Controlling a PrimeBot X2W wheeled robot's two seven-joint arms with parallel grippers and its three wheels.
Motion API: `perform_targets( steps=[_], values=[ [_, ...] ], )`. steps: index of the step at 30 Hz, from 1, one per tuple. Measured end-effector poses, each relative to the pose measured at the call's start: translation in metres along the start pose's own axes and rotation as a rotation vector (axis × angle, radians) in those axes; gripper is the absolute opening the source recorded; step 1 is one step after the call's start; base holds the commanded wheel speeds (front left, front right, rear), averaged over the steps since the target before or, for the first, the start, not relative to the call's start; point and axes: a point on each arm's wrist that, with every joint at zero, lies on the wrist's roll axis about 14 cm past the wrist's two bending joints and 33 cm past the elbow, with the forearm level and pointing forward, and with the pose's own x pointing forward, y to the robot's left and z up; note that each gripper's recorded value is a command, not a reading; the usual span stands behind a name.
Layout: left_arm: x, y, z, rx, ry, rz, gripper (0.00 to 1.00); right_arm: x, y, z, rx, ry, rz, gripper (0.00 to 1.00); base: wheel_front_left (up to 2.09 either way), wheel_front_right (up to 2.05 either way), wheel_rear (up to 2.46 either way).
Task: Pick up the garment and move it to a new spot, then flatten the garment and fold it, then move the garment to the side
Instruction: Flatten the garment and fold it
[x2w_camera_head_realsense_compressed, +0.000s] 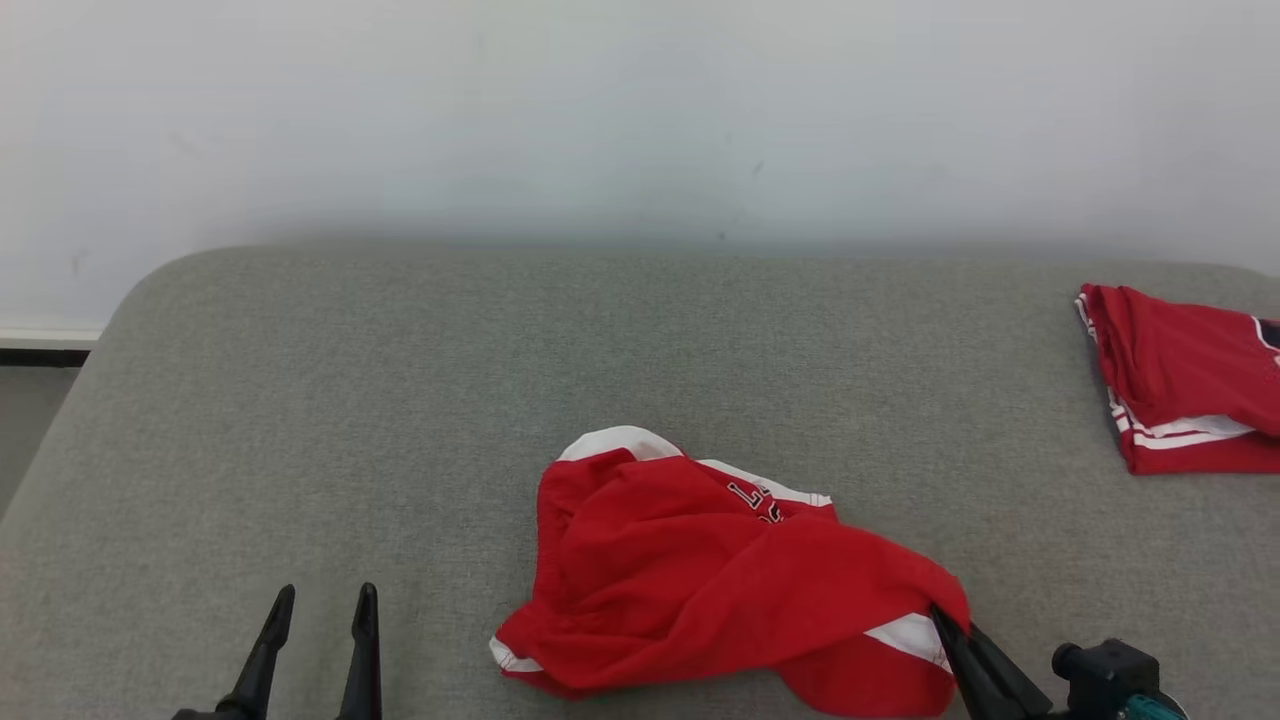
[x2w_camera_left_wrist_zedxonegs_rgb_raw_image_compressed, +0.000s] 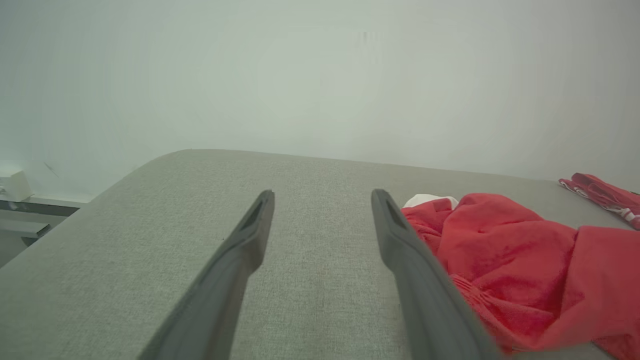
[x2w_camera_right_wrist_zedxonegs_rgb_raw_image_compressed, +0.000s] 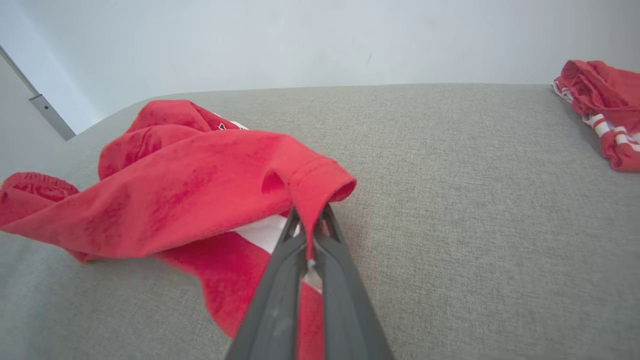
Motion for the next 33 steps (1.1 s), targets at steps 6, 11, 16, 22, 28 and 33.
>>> perform_targets(
  steps=[6,11,16,22,28,33],
  values=[
    [0.009,-0.013,-0.004,-0.01,0.009,-0.038,1.0,-0.031,0.006,-0.006,0.038,0.004,0.002,0.0,0.0,0.0,0.0],
    [0.013,-0.019,-0.007,-0.015,0.016,-0.055,1.0,-0.049,0.007,-0.017,0.093,0.049,-0.017,0.87,0.0,0.0,0.0],
    [0.013,-0.02,-0.007,-0.017,0.017,-0.059,1.0,-0.052,0.0,-0.012,0.088,0.033,-0.038,1.0,0.0,0.0,0.0],
    [0.01,-0.014,-0.003,-0.01,0.006,-0.045,1.0,-0.051,0.0,0.004,0.081,-0.028,-0.036,1.0,0.0,0.0,0.0],
    [0.007,-0.01,0.001,-0.006,-0.005,-0.031,1.0,-0.045,-0.003,0.016,0.044,-0.065,-0.032,1.0,0.0,0.0,0.0],
    [0.003,-0.007,0.002,-0.004,-0.008,-0.021,1.0,-0.018,-0.007,0.035,-0.004,-0.095,-0.027,1.0,0.0,0.0,0.0]
  ],
)
